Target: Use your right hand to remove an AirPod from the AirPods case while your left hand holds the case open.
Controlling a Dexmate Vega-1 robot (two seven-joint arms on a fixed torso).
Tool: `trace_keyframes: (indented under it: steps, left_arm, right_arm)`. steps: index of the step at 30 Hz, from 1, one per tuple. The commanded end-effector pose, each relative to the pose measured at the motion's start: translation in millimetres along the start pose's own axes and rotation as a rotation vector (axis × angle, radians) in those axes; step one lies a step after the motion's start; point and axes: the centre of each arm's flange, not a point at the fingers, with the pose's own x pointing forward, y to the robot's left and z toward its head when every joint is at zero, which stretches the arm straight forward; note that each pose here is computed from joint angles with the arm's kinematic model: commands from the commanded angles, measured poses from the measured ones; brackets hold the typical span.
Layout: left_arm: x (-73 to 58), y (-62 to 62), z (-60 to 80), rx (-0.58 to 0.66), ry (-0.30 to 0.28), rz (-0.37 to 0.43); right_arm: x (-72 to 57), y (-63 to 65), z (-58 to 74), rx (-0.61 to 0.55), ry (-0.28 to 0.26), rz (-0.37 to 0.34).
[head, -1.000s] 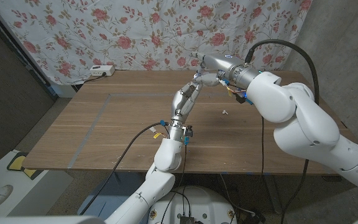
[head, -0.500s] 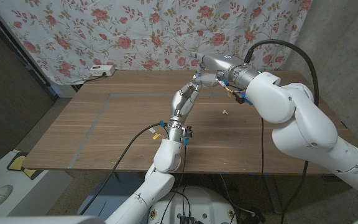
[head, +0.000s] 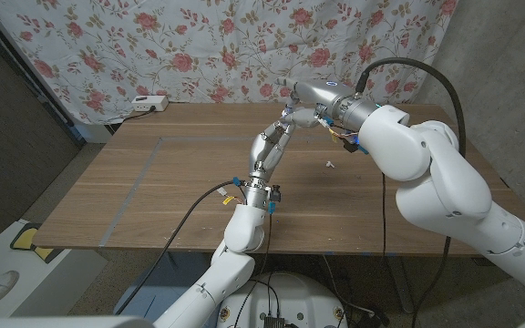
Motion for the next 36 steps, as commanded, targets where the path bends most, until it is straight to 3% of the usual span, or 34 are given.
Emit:
trace_keyframes:
  steps: [1, 36]
  left_arm:
    - [-0.8, -1.5, -0.7, -0.002, 0.002, -0.022]
    - [-2.6, -9.3, -0.7, -0.014, 0.004, -0.039]
  right_arm:
    - [-0.8, 0.8, -0.3, 0.010, 0.006, -0.002]
    - [-9.4, -2.1, -1.6, 0.031, -0.019, -0.043]
